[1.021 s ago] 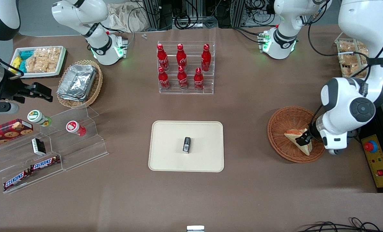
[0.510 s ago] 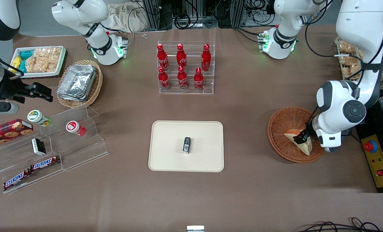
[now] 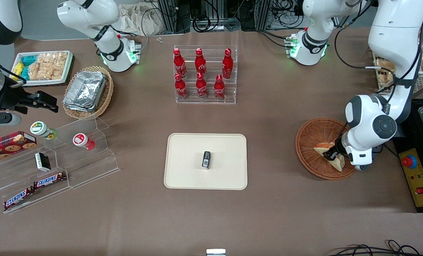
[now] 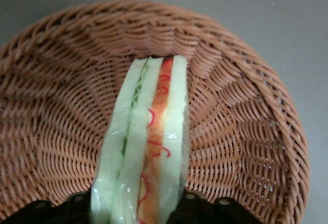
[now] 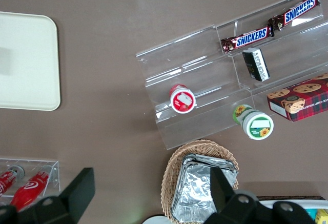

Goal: Place sandwich from basket to tray
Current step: 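Carry the held sandwich over to the white tray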

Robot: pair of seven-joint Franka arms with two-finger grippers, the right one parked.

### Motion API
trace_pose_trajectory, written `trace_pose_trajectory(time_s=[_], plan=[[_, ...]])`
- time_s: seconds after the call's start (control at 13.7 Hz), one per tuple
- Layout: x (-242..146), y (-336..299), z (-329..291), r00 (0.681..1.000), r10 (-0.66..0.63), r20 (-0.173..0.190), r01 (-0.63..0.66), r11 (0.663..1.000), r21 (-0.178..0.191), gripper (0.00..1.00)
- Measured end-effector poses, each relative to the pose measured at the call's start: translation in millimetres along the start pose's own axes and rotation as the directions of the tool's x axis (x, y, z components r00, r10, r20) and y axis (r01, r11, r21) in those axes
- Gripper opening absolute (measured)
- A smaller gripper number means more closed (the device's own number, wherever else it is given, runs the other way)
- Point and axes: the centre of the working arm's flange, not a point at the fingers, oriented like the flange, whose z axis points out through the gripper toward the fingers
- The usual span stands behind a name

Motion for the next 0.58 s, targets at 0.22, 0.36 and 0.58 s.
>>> trace_pose_trajectory(time_s=[0.22,0.36,0.58], plan=[[3.8,3.0,-11.2,0.999,0.045,-0.023,-0.045,0.999,0.011,0.38],[6.8,2.9,-32.7,0.995,0.096,-0.014,-0.095,0.995,0.034,0.36],[13.6,8.5,-112.5,0.988,0.153,0.013,-0.153,0.984,0.087,0.32]])
